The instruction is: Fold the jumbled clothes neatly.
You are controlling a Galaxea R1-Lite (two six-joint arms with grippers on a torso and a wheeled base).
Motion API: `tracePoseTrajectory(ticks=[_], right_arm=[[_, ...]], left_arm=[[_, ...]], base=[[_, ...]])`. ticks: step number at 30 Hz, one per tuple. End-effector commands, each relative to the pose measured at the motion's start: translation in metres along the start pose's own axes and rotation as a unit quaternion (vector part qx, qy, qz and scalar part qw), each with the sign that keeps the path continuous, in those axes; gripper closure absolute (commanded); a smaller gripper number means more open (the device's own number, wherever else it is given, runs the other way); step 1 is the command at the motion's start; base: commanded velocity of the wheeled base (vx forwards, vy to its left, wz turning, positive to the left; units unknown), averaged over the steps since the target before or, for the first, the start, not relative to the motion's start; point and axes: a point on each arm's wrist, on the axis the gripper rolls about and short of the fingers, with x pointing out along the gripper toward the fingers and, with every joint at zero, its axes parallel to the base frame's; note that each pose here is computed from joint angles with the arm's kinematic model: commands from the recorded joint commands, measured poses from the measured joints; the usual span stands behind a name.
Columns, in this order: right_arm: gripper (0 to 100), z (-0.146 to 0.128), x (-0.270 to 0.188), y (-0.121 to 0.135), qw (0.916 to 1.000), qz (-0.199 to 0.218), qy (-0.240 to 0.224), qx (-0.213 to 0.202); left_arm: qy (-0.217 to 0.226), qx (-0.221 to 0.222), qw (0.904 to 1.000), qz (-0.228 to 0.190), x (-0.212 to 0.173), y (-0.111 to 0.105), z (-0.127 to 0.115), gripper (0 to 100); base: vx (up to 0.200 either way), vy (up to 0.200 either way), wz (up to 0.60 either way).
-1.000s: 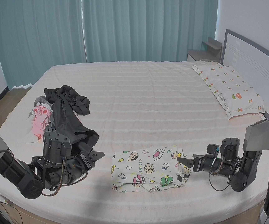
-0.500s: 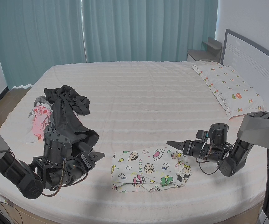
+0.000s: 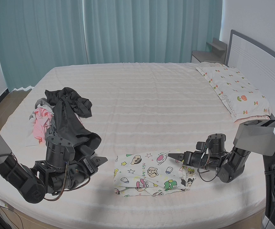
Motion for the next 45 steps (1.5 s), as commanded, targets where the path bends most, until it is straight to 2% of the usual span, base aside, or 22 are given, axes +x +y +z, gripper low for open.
tracePoseTrajectory(ticks=[1,5,6,10,20,25,31,45], right_arm=[[0,-0.004,0.009,-0.005,1.0000,0.000,0.003,-0.001],[0,-0.003,0.022,-0.003,1.0000,0.006,0.005,-0.004],[100,-0.003,0.022,-0.004,0.9999,0.005,0.009,-0.003],[100,-0.001,0.022,-0.006,1.0000,0.001,0.005,-0.002],[100,0.011,0.011,-0.030,0.9993,-0.030,-0.017,0.012],[100,0.015,0.009,-0.032,0.9977,-0.056,-0.039,0.009],[100,0.028,0.001,-0.028,0.9965,-0.057,-0.061,0.006],[100,0.023,-0.013,-0.027,0.9965,-0.068,-0.047,0.013]], left_arm=[[0.001,0.000,1.0000,0.003,0.002,0.001,-0.001,0],[-0.004,-0.001,1.0000,-0.003,0.005,0.001,0.000,0],[-0.005,0.000,1.0000,-0.001,0.006,0.002,-0.001,0],[-0.006,-0.002,1.0000,-0.002,0.007,0.002,0.000,0],[-0.005,-0.001,1.0000,0.000,0.006,0.004,-0.001,0],[-0.004,-0.001,1.0000,0.001,0.006,0.004,-0.001,0],[-0.005,-0.001,1.0000,0.000,0.006,0.004,-0.001,0],[-0.004,-0.001,1.0000,0.001,0.006,0.004,-0.001,0]], base=[[0.000,0.000,0.00],[0.000,0.000,0.00],[0.000,0.000,0.00],[0.000,0.000,0.00],[0.000,0.000,0.00],[0.000,0.000,0.00],[0.000,0.000,0.00],[0.000,0.000,0.00]])
